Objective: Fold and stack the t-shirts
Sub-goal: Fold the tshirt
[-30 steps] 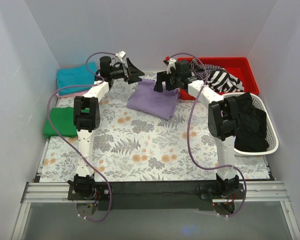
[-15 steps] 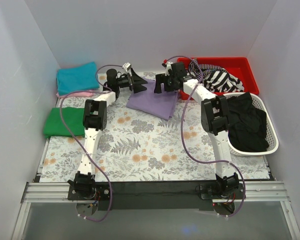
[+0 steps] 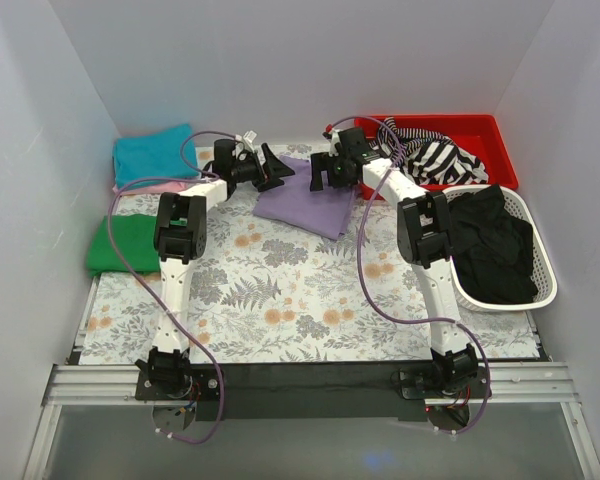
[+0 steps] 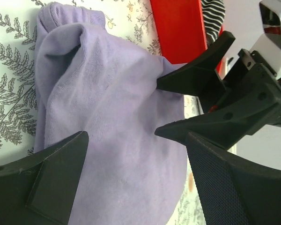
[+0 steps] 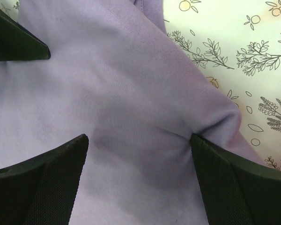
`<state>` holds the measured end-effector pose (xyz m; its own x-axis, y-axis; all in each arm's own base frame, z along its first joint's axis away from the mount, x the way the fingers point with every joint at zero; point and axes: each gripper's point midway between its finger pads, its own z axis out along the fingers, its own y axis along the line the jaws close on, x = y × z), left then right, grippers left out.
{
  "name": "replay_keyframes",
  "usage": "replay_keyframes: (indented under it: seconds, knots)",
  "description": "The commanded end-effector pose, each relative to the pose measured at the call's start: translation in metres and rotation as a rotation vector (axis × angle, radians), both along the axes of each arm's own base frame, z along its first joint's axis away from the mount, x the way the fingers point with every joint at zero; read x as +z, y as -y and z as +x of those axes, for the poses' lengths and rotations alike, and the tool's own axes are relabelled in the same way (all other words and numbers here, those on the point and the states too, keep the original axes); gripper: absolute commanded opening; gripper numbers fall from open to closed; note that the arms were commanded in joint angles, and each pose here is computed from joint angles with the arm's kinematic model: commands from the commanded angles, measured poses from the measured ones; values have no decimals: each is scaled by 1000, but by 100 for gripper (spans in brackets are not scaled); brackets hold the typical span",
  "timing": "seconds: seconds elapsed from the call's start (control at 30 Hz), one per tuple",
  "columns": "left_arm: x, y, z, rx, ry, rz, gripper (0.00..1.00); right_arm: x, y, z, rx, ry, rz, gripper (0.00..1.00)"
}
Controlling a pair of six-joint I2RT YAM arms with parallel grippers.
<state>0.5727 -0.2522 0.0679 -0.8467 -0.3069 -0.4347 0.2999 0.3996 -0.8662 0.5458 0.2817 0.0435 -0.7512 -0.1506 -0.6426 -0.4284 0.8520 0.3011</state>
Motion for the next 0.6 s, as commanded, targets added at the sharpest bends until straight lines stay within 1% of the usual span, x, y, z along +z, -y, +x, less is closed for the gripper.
replay_keyframes:
  seconds: [0.0,0.03,0.07,0.1,0.13,0.17,0.2,0.23,0.3,0.33,0.37,0.4,0.43,0.47,0.5,0.57]
  knots:
    - [-4,-7,-7,30,-18,131,85,-40,8,-20,18,-106,-82,96]
    - [3,-7,-8,29,20,152,85,-38,9,-21,23,-102,-98,95]
    - [3,-10,-13,46,-1,177,85,-38,5,-26,51,-96,-121,96]
    - [-13,-15,-21,76,-38,217,85,-41,6,-33,64,-112,-146,96]
    - [-13,-15,-25,90,-32,241,85,-45,7,-37,75,-115,-175,96]
    - [2,-17,-27,109,-9,251,85,-49,4,-44,104,-114,-206,96]
    - [-1,-21,-29,145,-20,278,85,-54,3,-51,118,-125,-234,96]
    - [-7,-25,-41,158,-52,293,85,-64,7,-61,125,-148,-274,96]
    - [27,-31,-45,213,21,290,85,-70,-1,-73,177,-122,-342,96]
    - [35,-38,-46,262,42,306,85,-71,2,-72,165,-95,-394,97]
    - [32,-45,-54,289,33,327,85,-77,-6,-83,191,-97,-421,98]
    - [64,-49,-56,317,98,321,86,-79,-8,-86,199,-97,-436,98]
    - [70,-56,-58,348,109,343,86,-81,-7,-89,195,-96,-456,98]
    - [74,-60,-65,355,111,362,86,-85,-10,-99,209,-108,-472,98]
    - [96,-64,-70,371,151,361,86,-86,-12,-104,206,-115,-473,98]
    - [107,-73,-79,406,173,385,86,-82,-16,-115,218,-119,-465,98]
